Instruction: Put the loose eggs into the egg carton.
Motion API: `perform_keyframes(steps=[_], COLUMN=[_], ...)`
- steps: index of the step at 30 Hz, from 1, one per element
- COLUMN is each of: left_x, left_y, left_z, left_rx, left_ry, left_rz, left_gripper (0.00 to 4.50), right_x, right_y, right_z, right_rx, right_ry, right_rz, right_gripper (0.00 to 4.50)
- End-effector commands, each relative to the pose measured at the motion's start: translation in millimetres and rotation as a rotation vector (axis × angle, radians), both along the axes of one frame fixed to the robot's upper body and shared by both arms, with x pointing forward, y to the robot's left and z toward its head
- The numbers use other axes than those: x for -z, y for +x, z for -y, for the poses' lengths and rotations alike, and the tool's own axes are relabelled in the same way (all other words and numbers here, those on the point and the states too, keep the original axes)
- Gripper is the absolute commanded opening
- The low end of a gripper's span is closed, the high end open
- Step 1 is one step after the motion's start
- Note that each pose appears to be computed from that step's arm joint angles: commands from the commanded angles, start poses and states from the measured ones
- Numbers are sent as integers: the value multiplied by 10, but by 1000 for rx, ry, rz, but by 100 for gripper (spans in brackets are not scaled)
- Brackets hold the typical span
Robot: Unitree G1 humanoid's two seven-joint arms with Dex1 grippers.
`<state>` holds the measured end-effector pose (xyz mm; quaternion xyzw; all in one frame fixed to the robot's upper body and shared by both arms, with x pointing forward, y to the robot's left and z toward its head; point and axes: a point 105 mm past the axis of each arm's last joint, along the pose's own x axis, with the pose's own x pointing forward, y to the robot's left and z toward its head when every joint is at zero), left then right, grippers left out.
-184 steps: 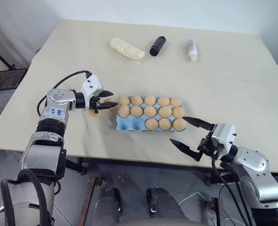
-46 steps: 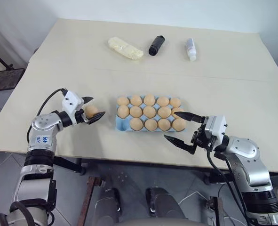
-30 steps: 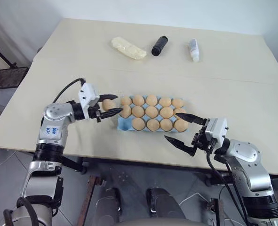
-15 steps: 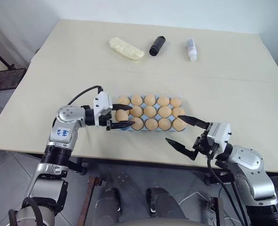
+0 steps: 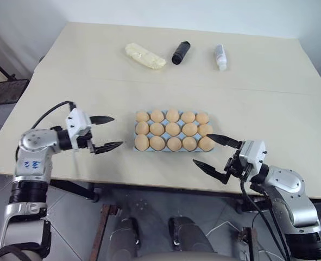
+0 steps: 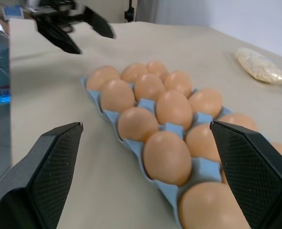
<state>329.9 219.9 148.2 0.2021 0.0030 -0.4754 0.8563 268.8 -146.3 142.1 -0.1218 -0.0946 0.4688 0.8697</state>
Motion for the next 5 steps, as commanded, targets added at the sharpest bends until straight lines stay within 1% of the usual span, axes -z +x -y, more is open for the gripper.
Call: perform_keyframes(steps=[1,5], left_x=[-26,-92], left_y=[-21,1], left_z=[-147,39], left_rx=[-72,-82], left_ry=[-4,-45], left_rz=[26,74], left_gripper=[448,448], right_x=[-101,-78], right_y=[41,116], right_z=[101,194], right_rx=[14,34], right_ry=[-3,-17], right_rz=[46,35], right_gripper=[450,450])
